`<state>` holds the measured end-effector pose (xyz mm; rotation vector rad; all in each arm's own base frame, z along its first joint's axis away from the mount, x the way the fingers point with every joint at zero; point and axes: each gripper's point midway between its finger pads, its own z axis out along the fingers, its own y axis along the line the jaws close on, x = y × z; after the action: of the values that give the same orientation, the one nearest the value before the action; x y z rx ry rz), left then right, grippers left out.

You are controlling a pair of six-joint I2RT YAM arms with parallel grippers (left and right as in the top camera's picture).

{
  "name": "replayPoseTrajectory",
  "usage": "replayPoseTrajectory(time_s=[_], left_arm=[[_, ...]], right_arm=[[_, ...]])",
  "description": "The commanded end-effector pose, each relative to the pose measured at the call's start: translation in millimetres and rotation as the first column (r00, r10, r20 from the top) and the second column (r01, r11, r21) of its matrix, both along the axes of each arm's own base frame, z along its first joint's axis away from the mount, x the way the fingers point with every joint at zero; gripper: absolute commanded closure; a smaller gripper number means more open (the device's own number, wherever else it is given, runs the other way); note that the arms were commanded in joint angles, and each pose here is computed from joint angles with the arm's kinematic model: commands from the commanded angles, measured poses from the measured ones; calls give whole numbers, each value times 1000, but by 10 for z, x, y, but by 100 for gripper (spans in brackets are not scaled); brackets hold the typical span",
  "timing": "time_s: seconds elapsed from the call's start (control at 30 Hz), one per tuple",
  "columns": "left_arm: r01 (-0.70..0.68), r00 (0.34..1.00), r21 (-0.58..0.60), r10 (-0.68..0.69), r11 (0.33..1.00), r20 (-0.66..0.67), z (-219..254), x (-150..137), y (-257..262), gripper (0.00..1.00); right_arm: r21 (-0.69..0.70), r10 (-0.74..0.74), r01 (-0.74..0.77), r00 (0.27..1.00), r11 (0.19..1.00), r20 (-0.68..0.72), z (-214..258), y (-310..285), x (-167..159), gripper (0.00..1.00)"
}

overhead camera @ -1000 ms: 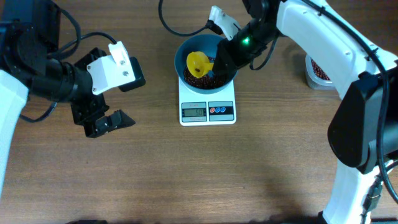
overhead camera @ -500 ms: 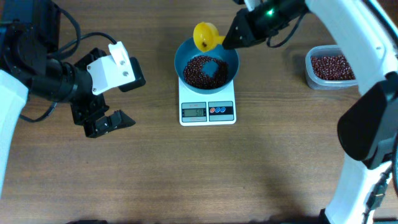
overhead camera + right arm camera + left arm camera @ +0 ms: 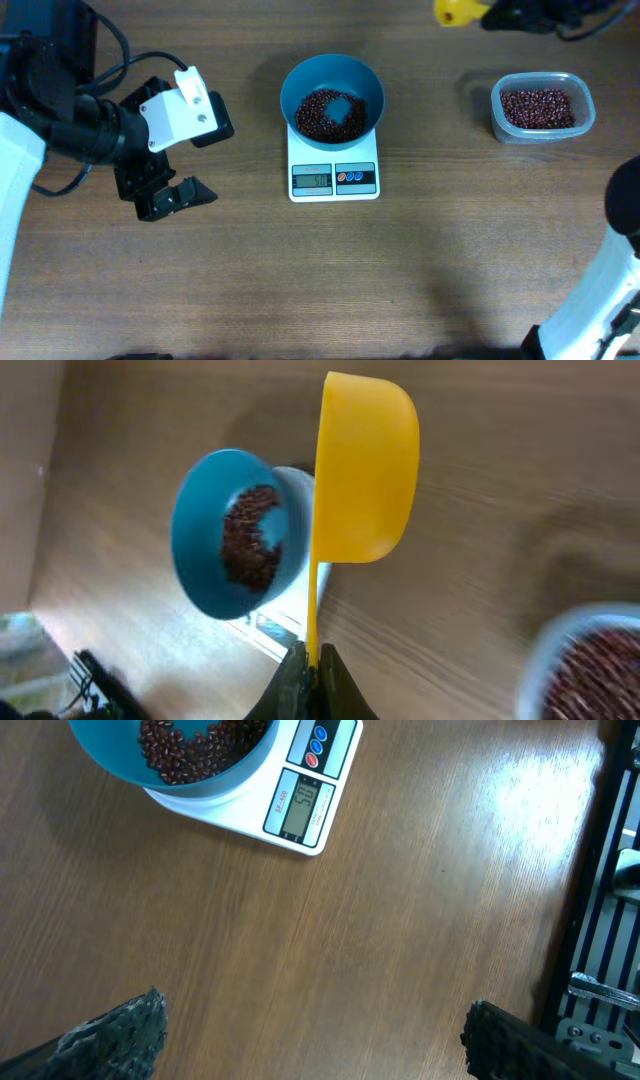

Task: Scoop item into bowl and weigh 50g on scale
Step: 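Raise the scoop out of the bowl and move it up-right, then carry the yellow scoop right past the bean tub with the right gripper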

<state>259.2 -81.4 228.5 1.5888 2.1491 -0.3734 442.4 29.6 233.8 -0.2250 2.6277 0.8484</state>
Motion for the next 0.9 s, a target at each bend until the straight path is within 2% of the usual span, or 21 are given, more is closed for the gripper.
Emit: replayPoseTrajectory(time_s=[0.0, 0.07, 0.23, 0.37, 0.53, 0.73, 0.87], left_arm=[[8, 1000, 0, -8, 1000, 6, 0, -8, 13, 1], [8, 1000, 0, -8, 1000, 6, 0, -8, 13, 1], [8, 1000, 0, -8, 1000, 6, 0, -8, 13, 1], [8, 1000, 0, -8, 1000, 6, 0, -8, 13, 1], [8, 1000, 0, -8, 1000, 6, 0, -8, 13, 1], [8, 1000, 0, -8, 1000, 6, 0, -8, 13, 1], [8, 1000, 0, -8, 1000, 6, 0, -8, 13, 1]], right_arm=[[-115, -97, 86, 991, 990, -87, -89, -447, -189, 96], [-180, -168, 135, 969, 974, -183, -182, -741, -414, 96], [-427, -330, 190, 901, 884, -282, -350, -1325, -738, 96], [-557, -401, 219, 887, 801, -228, -376, -1533, -668, 96], [-713, -373, 149, 912, 686, -168, -350, -1530, -562, 96], [-727, -323, 120, 935, 676, -146, -340, -1333, -453, 96], [-741, -366, 144, 919, 656, -146, -336, -1341, -483, 96]])
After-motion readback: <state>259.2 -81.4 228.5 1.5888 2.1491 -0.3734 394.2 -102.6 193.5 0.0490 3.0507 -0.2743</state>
